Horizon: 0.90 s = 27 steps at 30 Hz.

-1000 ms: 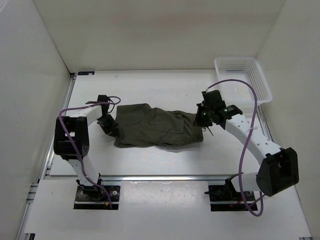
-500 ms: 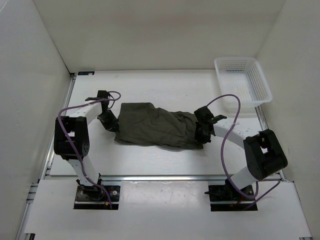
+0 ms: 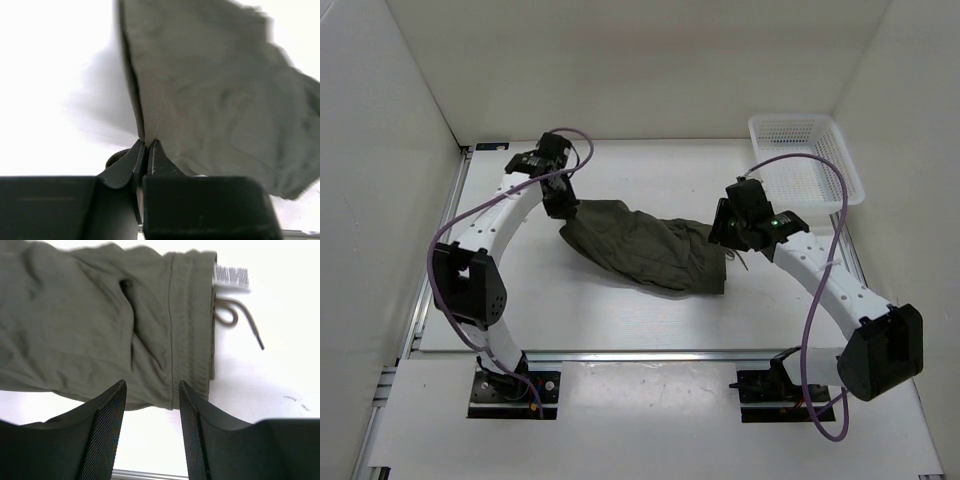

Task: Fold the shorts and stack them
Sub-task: Fold the shorts

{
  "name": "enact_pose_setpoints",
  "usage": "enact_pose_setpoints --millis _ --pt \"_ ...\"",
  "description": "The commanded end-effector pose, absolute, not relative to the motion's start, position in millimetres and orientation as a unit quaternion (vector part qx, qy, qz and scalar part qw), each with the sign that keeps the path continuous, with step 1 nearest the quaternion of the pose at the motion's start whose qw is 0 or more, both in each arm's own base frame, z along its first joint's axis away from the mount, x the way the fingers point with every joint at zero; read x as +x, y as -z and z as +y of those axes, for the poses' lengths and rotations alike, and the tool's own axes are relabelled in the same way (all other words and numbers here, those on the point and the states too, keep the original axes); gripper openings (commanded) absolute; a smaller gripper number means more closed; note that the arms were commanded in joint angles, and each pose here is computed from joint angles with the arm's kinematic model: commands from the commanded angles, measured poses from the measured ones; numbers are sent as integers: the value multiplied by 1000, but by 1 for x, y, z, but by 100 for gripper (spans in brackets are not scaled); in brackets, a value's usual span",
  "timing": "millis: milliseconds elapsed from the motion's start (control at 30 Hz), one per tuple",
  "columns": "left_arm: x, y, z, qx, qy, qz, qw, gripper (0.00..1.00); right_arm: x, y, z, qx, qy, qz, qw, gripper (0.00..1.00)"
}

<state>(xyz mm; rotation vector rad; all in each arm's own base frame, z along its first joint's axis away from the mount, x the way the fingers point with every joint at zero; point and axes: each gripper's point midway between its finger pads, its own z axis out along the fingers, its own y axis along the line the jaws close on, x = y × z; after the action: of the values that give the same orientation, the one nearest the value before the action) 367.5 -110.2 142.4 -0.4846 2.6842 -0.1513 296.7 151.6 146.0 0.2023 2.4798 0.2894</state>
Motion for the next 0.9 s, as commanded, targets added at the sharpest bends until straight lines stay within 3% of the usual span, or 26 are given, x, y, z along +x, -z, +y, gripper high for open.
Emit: enact_pose_setpoints --millis 0,300,467,600,867 --pt "375 -189 -126 -123 37 958 257 11 297 -166 141 72 -97 937 329 52" --pt "390 -244 -238 7 94 948 303 11 291 -164 130 87 -91 937 325 48" --pt "360 -256 -331 105 157 937 294 11 283 -158 101 135 -85 933 322 45" --pt "319 -217 -407 173 191 935 243 11 268 -151 74 165 -74 930 319 43" --pt "274 -158 -455 206 204 940 181 11 235 -127 57 164 -74 940 290 43"
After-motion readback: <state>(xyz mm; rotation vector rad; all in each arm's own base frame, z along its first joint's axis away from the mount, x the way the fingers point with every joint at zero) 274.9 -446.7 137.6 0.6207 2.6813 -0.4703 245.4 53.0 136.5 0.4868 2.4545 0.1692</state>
